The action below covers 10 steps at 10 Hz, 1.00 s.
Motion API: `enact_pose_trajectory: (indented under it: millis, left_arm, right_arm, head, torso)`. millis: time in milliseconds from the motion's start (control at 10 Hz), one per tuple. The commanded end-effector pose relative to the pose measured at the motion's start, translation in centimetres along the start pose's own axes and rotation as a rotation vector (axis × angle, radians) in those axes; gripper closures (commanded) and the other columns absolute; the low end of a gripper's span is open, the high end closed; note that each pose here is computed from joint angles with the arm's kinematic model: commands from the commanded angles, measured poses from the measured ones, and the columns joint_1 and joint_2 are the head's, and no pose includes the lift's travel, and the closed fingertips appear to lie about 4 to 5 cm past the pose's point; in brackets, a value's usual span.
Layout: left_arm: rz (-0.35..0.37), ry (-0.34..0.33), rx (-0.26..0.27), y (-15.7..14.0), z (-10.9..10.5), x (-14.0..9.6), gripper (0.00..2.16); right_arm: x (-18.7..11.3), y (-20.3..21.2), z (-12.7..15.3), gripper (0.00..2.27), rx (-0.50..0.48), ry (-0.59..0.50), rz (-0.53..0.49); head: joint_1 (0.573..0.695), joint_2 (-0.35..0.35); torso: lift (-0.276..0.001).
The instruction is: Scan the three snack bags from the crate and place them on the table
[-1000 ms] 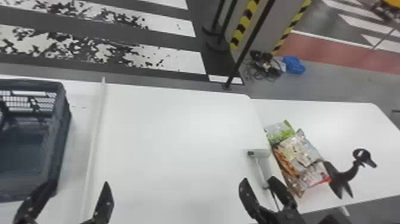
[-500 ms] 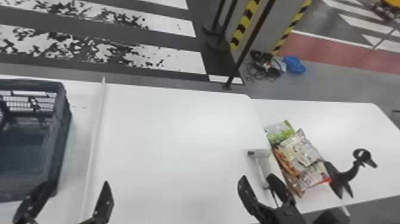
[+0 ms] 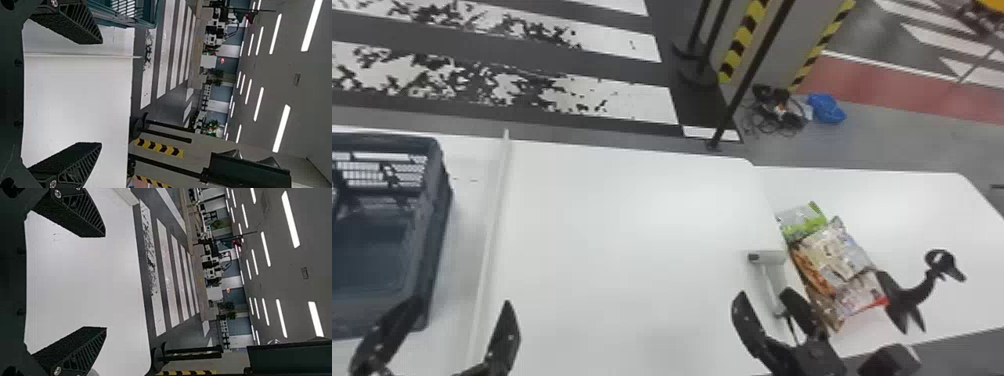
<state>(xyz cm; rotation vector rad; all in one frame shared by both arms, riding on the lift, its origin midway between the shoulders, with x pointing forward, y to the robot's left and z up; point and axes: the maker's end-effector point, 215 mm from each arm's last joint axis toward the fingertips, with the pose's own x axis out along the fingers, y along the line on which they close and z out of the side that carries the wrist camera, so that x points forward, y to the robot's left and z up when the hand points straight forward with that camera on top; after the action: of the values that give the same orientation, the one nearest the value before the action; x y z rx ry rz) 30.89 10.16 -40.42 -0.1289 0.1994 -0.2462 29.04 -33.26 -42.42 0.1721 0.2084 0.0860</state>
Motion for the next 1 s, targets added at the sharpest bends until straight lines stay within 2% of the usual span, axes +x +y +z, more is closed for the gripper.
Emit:
enact_pose_trajectory:
  millis: [0,400,900]
  left_arm:
    - [0.000,0.001,0.000,-0.11,-0.06,0.00,0.07]
    - [0.004,0.004,0.010,-0.19,-0.35,-0.04,0.07]
    - [0.000,-0.014,0.011,-0.28,0.30,0.22,0.07]
  right_arm:
    - [-0.01,-0.10,0.08,0.09,0.001,-0.002,-0.001]
    - [-0.06,-0.14,0.04,0.07,0.006,-0.004,-0.003]
    - [0.03,-0.04,0.34,0.08,0.009,-0.012,-0.005]
  head:
    - [0.695,-0.350]
    - [0.695,-0.350]
    - [0.695,-0.350]
  torso:
    - [-0.037]
    - [-0.037]
    - [-0.037]
